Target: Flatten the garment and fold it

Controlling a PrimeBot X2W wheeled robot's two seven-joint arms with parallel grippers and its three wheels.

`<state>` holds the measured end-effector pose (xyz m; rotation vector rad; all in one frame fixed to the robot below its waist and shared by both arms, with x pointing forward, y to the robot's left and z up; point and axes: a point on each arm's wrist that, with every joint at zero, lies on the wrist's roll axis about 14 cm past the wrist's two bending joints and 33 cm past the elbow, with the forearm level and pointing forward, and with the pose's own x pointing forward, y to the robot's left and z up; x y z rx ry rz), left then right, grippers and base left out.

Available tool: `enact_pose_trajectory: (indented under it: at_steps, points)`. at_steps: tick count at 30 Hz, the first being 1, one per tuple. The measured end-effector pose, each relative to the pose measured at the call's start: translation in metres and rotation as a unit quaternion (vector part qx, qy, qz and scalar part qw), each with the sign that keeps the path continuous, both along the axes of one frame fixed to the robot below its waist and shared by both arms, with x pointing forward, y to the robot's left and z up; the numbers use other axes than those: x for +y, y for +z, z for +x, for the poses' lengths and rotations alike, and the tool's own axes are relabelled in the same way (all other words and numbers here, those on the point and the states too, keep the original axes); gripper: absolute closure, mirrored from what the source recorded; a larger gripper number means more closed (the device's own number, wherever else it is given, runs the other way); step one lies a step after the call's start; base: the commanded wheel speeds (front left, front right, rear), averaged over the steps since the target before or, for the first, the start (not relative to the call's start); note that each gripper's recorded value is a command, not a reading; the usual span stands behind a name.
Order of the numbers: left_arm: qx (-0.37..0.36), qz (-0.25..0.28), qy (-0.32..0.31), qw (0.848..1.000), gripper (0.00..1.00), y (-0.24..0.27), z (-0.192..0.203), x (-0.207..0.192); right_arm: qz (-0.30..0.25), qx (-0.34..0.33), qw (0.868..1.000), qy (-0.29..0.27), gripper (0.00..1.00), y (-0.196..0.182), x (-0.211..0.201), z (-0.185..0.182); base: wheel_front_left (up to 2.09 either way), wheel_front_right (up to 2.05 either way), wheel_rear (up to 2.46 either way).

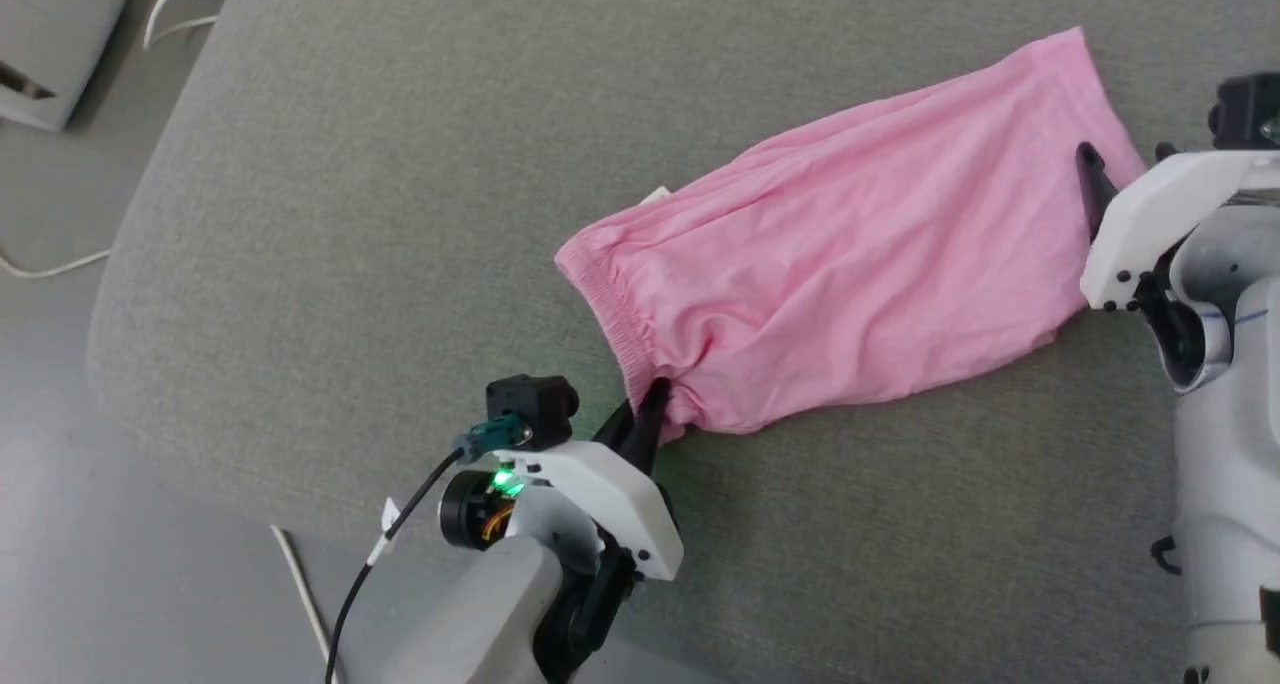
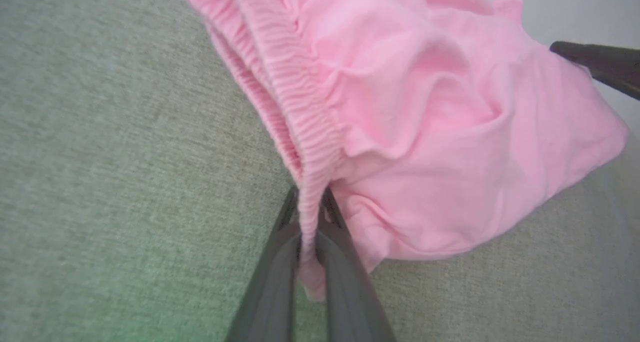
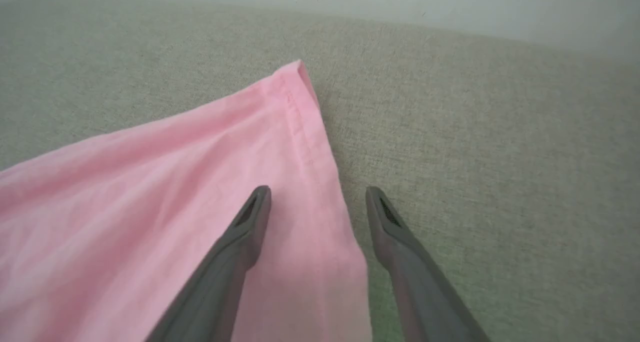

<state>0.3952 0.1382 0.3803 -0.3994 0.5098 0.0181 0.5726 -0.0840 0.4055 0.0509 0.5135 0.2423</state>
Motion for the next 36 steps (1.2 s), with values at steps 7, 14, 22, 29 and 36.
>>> enact_pose_trajectory:
  at_steps: [7, 14, 22, 29, 36]
  points:
    - [0.001, 0.0, 0.009, 1.0, 1.0, -0.002, 0.0, 0.004, -0.041, 0.127, 0.991, 0.021, 0.85, -0.037, 0.009, -0.001, 0.0, 0.0, 0.0]
    - [-0.003, -0.001, 0.006, 1.0, 1.0, 0.0, 0.001, 0.003, -0.048, 0.13, 0.99, 0.036, 1.0, -0.03, 0.013, -0.012, 0.0, 0.0, 0.0]
    - [-0.005, 0.008, -0.002, 1.0, 1.0, 0.006, -0.007, 0.007, -0.042, 0.097, 0.994, -0.009, 1.0, -0.016, -0.033, -0.046, 0.0, 0.0, 0.0]
    - [-0.005, 0.008, -0.023, 1.0, 1.0, 0.012, -0.013, 0.0, -0.024, 0.089, 0.994, -0.063, 1.0, -0.004, -0.074, -0.095, 0.0, 0.0, 0.0]
    - [-0.022, 0.001, -0.058, 0.998, 1.0, 0.026, -0.007, -0.019, 0.001, 0.086, 0.99, -0.109, 1.0, 0.004, -0.107, -0.138, 0.0, 0.0, 0.0]
